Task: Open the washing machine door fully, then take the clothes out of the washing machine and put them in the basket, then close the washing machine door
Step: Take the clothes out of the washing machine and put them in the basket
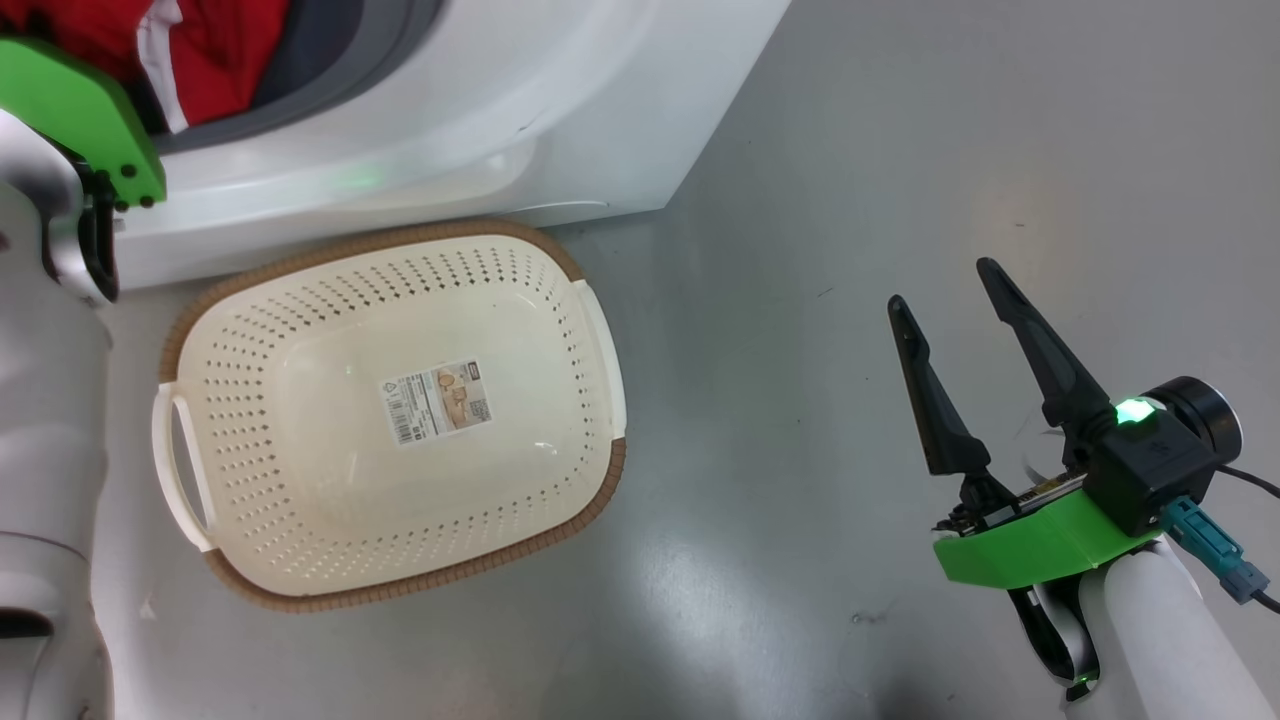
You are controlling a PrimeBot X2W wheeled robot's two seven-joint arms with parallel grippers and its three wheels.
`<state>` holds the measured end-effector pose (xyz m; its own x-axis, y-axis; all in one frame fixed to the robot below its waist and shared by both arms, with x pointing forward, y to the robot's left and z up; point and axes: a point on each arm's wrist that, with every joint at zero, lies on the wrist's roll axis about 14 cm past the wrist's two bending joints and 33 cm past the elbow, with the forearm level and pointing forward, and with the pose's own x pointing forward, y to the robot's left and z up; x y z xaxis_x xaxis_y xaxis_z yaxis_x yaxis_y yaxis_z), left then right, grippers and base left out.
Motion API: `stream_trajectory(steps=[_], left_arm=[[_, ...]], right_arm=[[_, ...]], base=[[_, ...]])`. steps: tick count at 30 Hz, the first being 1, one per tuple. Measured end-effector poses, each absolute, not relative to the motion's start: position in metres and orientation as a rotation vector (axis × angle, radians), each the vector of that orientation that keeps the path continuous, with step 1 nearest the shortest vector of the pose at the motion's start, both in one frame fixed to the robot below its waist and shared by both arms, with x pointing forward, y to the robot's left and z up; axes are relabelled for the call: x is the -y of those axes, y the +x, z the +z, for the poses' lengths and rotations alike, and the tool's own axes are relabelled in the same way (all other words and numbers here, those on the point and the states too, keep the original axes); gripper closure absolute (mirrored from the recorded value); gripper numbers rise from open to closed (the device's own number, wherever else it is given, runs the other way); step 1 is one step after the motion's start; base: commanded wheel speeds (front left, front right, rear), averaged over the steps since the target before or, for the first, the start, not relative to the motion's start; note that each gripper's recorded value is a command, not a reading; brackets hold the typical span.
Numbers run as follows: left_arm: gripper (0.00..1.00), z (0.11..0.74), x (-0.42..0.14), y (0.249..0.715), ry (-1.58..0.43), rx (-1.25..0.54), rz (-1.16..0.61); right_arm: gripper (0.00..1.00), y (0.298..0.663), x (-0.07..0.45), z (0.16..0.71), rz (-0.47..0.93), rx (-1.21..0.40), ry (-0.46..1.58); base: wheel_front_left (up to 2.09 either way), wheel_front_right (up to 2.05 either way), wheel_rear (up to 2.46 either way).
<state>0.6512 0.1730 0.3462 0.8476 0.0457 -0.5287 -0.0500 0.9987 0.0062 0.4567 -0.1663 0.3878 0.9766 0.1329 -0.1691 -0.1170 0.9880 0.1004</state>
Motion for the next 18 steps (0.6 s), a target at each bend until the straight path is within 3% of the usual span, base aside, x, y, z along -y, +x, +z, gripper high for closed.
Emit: stream_trajectory(steps=[18], left_arm=[[1.00,0.430,-0.174,0.660,-0.102,-0.180,0.006]], right_arm=[[0.00,0.458,0.157,0.407,0.146,-0.131,0.110]], base=[[0.00,0.00,0.00]])
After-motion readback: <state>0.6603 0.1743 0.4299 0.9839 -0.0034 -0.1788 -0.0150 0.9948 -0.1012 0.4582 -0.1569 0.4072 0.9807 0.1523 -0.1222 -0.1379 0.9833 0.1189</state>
